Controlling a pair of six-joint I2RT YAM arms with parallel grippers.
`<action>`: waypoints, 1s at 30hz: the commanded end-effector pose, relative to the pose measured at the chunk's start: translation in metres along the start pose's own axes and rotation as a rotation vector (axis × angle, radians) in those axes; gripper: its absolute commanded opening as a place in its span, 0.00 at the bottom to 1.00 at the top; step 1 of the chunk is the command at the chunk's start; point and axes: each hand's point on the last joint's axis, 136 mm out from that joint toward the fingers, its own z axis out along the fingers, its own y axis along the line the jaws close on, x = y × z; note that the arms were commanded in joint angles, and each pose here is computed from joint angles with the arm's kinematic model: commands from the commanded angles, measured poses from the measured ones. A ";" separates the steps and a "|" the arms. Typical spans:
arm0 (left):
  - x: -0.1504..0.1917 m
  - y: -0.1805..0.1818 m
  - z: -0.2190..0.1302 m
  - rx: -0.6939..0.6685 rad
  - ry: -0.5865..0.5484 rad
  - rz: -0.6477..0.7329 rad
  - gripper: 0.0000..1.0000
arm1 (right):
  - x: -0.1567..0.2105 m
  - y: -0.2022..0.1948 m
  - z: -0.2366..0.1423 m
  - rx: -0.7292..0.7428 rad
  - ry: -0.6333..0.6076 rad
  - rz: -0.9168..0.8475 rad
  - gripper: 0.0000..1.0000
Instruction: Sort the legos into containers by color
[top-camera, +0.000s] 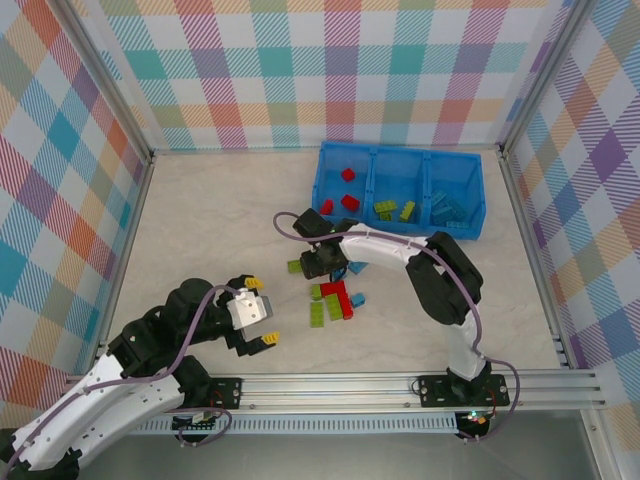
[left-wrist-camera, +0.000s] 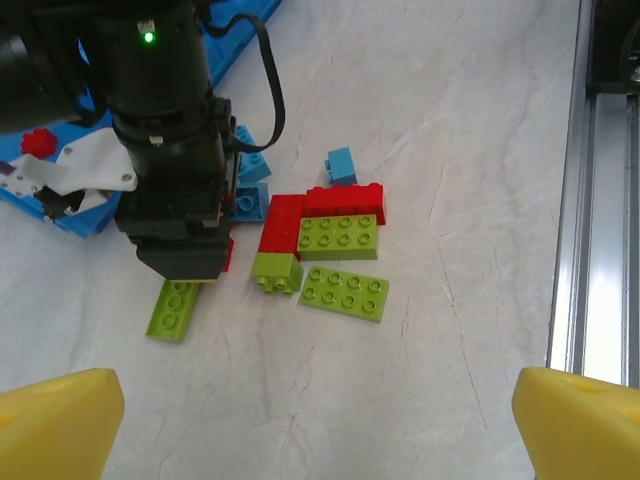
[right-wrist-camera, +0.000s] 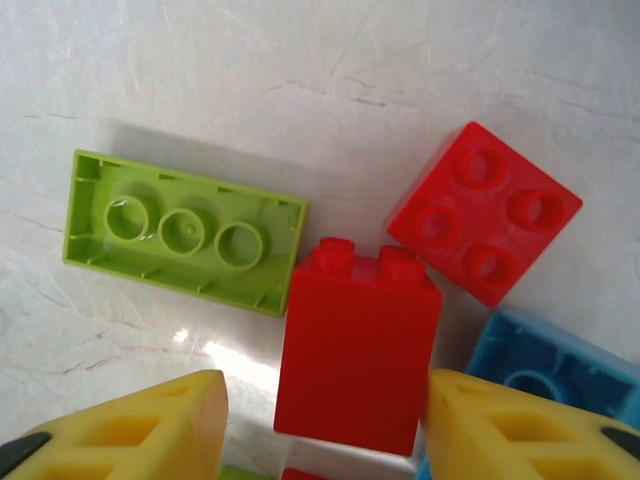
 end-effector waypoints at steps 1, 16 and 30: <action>-0.002 -0.003 0.002 0.015 -0.027 0.024 1.00 | 0.002 -0.001 0.006 0.029 0.028 -0.022 0.47; -0.004 -0.022 -0.001 0.090 -0.099 0.105 1.00 | -0.011 0.002 -0.059 -0.058 -0.168 0.021 0.27; -0.006 0.051 -0.007 -0.280 -0.115 -0.197 1.00 | -0.142 -0.094 -0.086 0.117 -0.460 0.051 0.26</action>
